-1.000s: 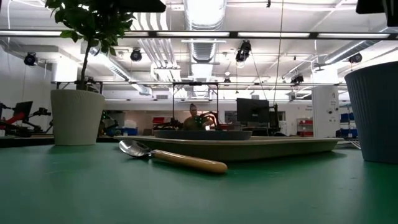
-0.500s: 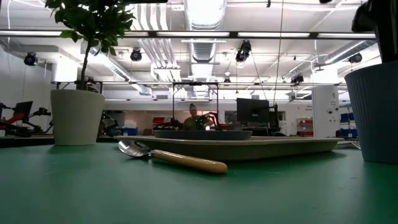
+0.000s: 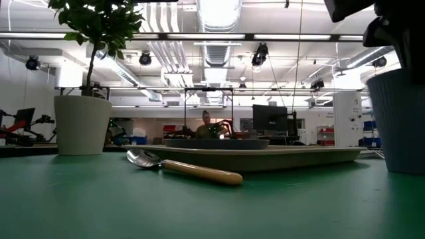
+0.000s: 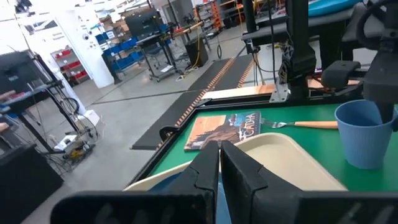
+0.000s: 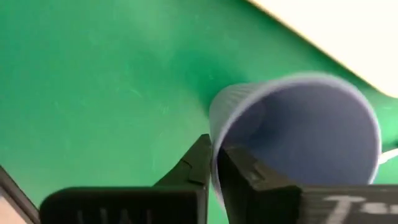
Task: Pick and place plate/cup/fork/spoon on tray
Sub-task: Put the blue cup on the white serving tray to the top left of the blue plate
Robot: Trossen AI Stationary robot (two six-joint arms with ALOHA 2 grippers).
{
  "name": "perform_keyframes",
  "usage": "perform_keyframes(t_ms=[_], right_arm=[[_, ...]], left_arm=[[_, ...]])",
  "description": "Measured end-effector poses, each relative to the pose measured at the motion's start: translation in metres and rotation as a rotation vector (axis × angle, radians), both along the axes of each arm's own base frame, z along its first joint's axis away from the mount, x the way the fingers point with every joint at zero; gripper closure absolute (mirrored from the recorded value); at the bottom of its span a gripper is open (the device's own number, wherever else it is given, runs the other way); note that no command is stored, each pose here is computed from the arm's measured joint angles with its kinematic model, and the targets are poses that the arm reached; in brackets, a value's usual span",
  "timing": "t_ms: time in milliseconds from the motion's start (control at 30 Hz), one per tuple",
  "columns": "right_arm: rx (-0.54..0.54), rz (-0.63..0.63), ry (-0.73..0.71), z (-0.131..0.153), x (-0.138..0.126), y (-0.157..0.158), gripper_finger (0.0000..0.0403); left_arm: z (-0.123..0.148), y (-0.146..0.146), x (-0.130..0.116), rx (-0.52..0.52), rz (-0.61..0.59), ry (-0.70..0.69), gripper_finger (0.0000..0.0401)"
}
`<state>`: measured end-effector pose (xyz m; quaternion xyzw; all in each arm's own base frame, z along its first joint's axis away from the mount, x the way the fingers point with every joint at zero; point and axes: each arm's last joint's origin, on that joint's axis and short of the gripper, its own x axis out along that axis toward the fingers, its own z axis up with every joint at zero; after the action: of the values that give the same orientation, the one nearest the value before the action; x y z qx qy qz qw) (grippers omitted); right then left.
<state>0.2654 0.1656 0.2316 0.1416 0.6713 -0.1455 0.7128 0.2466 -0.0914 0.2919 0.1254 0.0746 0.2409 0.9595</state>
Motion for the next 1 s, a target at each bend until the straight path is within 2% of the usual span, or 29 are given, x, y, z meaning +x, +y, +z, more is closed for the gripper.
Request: perform_keyframes(t_ms=[367,567,733,1000], right_arm=[[0.059,-0.016,-0.128,0.040,0.007,-0.011,0.0394],[0.001,0.025,-0.204,0.069,0.024,-0.026,0.0394],[-0.058,0.050,-0.243,0.080,0.041,-0.054,0.0394],[-0.131,0.023,-0.191,0.075,0.055,-0.119,0.0394]], left_arm=[[0.010,0.003,-0.007,0.000,0.014,-0.036,0.0401],[0.010,0.003,-0.006,0.002,0.014,-0.034,0.0401],[0.010,0.004,-0.007,0.002,0.014,-0.036,0.0401],[0.014,0.005,-0.010,0.008,0.013,-0.043,0.0401]])
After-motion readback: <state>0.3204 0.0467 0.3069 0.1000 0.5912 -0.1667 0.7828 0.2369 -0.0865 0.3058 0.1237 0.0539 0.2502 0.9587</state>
